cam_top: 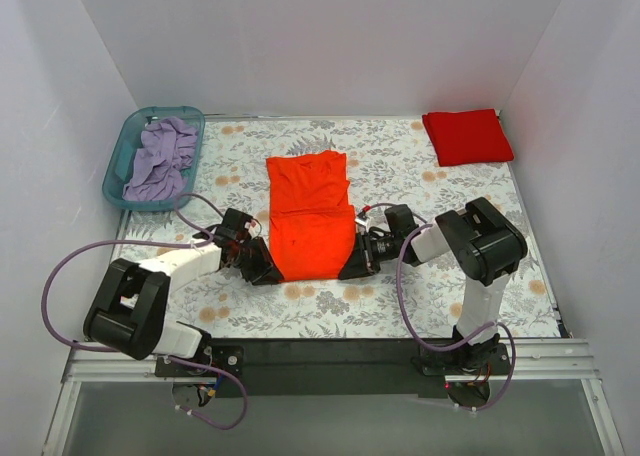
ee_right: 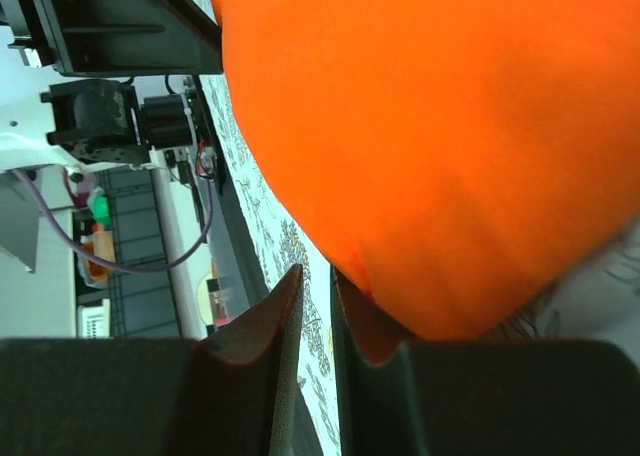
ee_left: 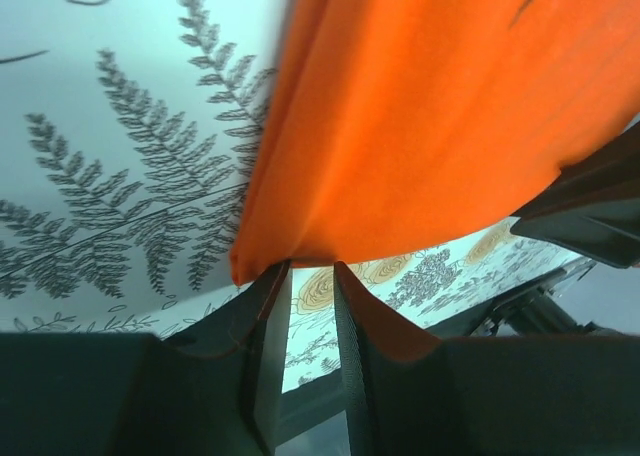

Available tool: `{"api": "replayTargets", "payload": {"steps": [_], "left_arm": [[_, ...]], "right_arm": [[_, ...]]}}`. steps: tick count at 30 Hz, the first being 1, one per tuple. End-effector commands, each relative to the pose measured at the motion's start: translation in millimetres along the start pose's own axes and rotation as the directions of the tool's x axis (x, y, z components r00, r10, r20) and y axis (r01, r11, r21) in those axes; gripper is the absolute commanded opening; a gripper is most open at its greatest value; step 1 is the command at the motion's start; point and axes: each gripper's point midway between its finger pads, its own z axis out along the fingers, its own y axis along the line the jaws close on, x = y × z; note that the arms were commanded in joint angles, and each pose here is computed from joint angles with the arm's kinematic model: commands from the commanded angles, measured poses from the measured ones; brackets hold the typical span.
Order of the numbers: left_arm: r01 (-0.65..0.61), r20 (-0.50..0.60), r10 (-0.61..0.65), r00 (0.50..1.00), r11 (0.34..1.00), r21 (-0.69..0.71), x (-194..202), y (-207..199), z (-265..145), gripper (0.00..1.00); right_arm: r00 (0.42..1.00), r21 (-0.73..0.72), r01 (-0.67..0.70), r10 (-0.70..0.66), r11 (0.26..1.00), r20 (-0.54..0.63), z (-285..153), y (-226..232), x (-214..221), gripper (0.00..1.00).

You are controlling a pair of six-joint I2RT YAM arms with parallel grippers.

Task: Fold and stack the t-shirts
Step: Fold the tshirt

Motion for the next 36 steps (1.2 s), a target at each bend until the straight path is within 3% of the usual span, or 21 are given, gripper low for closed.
{"api": "replayTargets", "payload": {"steps": [1, 6, 8, 10, 11, 13, 15, 16, 19, 23, 24, 26, 28, 29, 31, 34, 36], "left_arm": [[0.078, 0.06, -0.071, 0.996, 0.99, -0.115, -9.6, 25.4, -7.6, 0.22], [0.081, 0.092, -0.072, 0.993, 0.992, -0.096, -13.3, 21.4, -20.9, 0.22], [0.068, 0.114, -0.058, 0.992, 0.994, -0.088, -16.8, 15.8, -29.2, 0.27], [0.055, 0.167, -0.038, 0.985, 0.994, -0.099, -26.3, 10.9, -43.1, 0.33], [0.046, 0.187, -0.025, 0.982, 0.993, -0.109, -29.6, 10.6, -48.2, 0.45], [0.039, 0.25, -0.001, 0.968, 0.989, -0.145, -41.8, 10.8, -60.4, 0.54], [0.029, 0.318, 0.033, 0.948, 0.982, -0.188, -55.7, 9.6, -78.5, 0.69], [0.031, 0.339, 0.047, 0.94, 0.975, -0.219, -58.5, 13.2, -85.5, 0.72], [0.021, 0.454, 0.092, 0.886, 0.971, -0.239, -77.9, 4.2, -118.9, 0.77], [0.004, 0.592, 0.13, 0.795, 0.975, -0.22, -93.3, -9.6, -164.7, 0.77], [0.003, 0.618, 0.129, 0.775, 0.978, -0.208, -95.9, -13.8, -174.2, 0.78], [-0.006, 0.667, 0.128, 0.734, 0.983, -0.183, -96.9, -18.1, -191.4, 0.83], [-0.007, 0.697, 0.125, 0.706, 0.986, -0.169, -98.0, -19.3, -200.4, 0.88], [-0.007, 0.715, 0.119, 0.689, 0.987, -0.158, -98.1, -19.7, -205.8, 0.89], [0.0, 0.725, 0.119, 0.679, 0.987, -0.162, -98.2, -15.9, -206.2, 0.92], [-0.025, 0.718, 0.143, 0.682, 0.985, -0.172, -97.8, -14.2, -200.2, 0.92], [-0.084, 0.684, 0.168, 0.71, 0.985, -0.154, -92.9, -19.9, -188.9, 0.92]], "right_arm": [[0.995, 0.073, -0.087, 0.082, 0.994, 0.06, -7.3, -28.1, 2.2, 0.24], [0.994, 0.065, -0.059, 0.053, 0.996, 0.091, -16.8, -16.3, -0.3, 0.24], [0.993, 0.055, -0.011, 0.005, 0.998, 0.116, -22.7, -0.9, -5.8, 0.24], [0.992, 0.08, 0.001, -0.012, 0.997, 0.127, -27.6, 4.6, -7.1, 0.24], [0.988, 0.09, 0.045, -0.058, 0.995, 0.146, -32.6, 14.3, -12.2, 0.24], [0.984, 0.177, 0.074, -0.1, 0.981, 0.145, -40.6, 12.1, -16.5, 0.24], [0.961, 0.296, 0.147, -0.208, 0.944, 0.184, -55.9, 21.5, -40.3, 0.24], [0.965, 0.371, 0.156, -0.221, 0.916, 0.14, -65.1, 13.6, -33.3, 0.24], [0.903, 0.563, 0.208, -0.379, 0.8, 0.204, -104.6, 33.1, -64.3, 0.27], [0.834, 0.753, 0.131, -0.482, 0.645, 0.268, -162.3, 50.3, -76.5, 0.41], [0.807, 0.814, 0.074, -0.514, 0.576, 0.29, -182.9, 48.8, -81.0, 0.44], [0.73, 0.86, 0.005, -0.589, 0.511, 0.346, -215.9, 64.9, -84.6, 0.55], [0.663, 0.869, -0.036, -0.638, 0.494, 0.39, -236.4, 79.8, -81.3, 0.68], [0.651, 0.872, -0.051, -0.646, 0.487, 0.398, -241.1, 78.6, -77.4, 0.85], [0.59, 0.87, -0.083, -0.68, 0.486, 0.435, -255.6, 89.5, -74.0, 0.98], [0.575, 0.861, -0.035, -0.694, 0.508, 0.433, -248.8, 90.7, -69.4, 0.98], [0.606, 0.849, -0.02, -0.67, 0.527, 0.43, -237.8, 80.2, -64.8, 0.98]]}}
